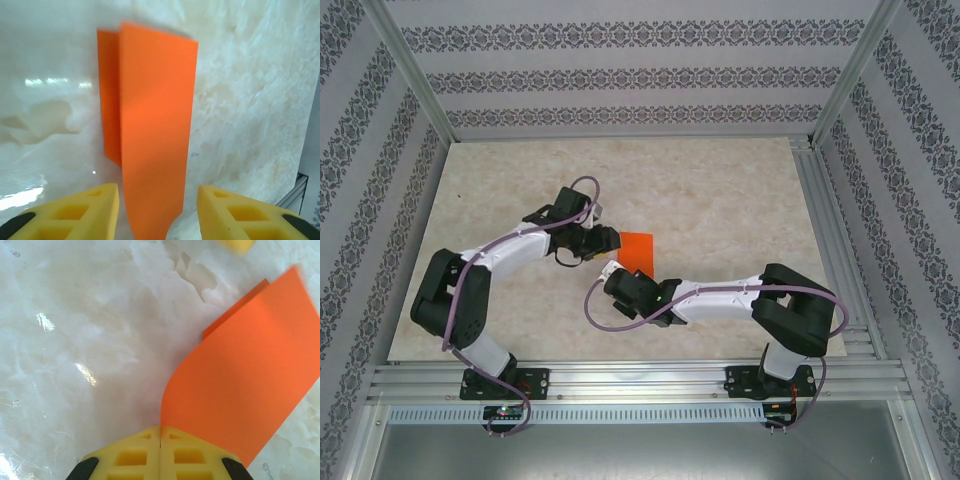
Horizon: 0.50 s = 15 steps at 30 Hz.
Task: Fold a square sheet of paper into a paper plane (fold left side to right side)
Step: Third fold the triangle at the center of the table.
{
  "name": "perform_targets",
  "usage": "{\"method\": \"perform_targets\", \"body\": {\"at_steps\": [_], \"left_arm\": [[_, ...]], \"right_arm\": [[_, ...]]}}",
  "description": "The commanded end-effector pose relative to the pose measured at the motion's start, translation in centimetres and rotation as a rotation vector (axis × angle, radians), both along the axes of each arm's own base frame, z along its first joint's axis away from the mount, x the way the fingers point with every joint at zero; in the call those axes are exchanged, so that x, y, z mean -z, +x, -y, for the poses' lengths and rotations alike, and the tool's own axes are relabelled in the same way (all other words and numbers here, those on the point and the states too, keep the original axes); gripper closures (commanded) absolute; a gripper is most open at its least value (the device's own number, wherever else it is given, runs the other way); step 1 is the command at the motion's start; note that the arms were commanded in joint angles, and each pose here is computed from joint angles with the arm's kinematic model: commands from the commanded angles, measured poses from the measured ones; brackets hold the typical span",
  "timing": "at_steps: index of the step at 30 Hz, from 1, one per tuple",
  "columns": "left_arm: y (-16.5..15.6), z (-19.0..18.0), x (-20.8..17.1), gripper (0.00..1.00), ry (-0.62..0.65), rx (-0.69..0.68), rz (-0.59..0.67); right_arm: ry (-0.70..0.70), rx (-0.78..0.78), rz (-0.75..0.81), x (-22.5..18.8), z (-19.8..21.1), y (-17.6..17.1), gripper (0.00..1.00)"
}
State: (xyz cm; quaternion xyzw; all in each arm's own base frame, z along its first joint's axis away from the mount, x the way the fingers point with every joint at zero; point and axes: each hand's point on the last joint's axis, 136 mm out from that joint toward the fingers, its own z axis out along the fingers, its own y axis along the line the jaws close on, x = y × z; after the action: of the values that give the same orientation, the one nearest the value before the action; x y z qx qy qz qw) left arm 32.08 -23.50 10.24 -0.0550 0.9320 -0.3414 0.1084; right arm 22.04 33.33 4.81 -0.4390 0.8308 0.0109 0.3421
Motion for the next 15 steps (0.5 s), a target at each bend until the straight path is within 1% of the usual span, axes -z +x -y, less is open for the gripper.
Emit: {"method": "perform_targets", "body": {"at_steps": [1, 4, 6, 10, 15], "left_arm": [[0.4, -1.6, -1.7, 0.53, 0.032, 0.027, 0.04], [1.4, 0.3, -2.6, 0.6, -0.04, 0.077, 0.051], [2.2, 2.0, -2.4, 0.63, -0.07, 0.125, 0.053], [3.5, 4.7, -1.1, 0.67, -0.099, 0.19, 0.036], [5.0, 7.4, 1.3, 0.7, -0.092, 0.244, 0.006]], "right_arm": [[0.041, 0.004, -0.017, -0.7, -0.2, -0.1, 1.0], [0.04, 0.003, -0.024, -0.4, -0.2, -0.2, 1.0], [0.038, 0.004, -0.028, -0.3, -0.1, -0.2, 1.0], [0.04, 0.007, -0.031, -0.3, -0.2, -0.2, 1.0], [0.041, 0.012, -0.036, -0.3, -0.1, -0.1, 1.0]]}}
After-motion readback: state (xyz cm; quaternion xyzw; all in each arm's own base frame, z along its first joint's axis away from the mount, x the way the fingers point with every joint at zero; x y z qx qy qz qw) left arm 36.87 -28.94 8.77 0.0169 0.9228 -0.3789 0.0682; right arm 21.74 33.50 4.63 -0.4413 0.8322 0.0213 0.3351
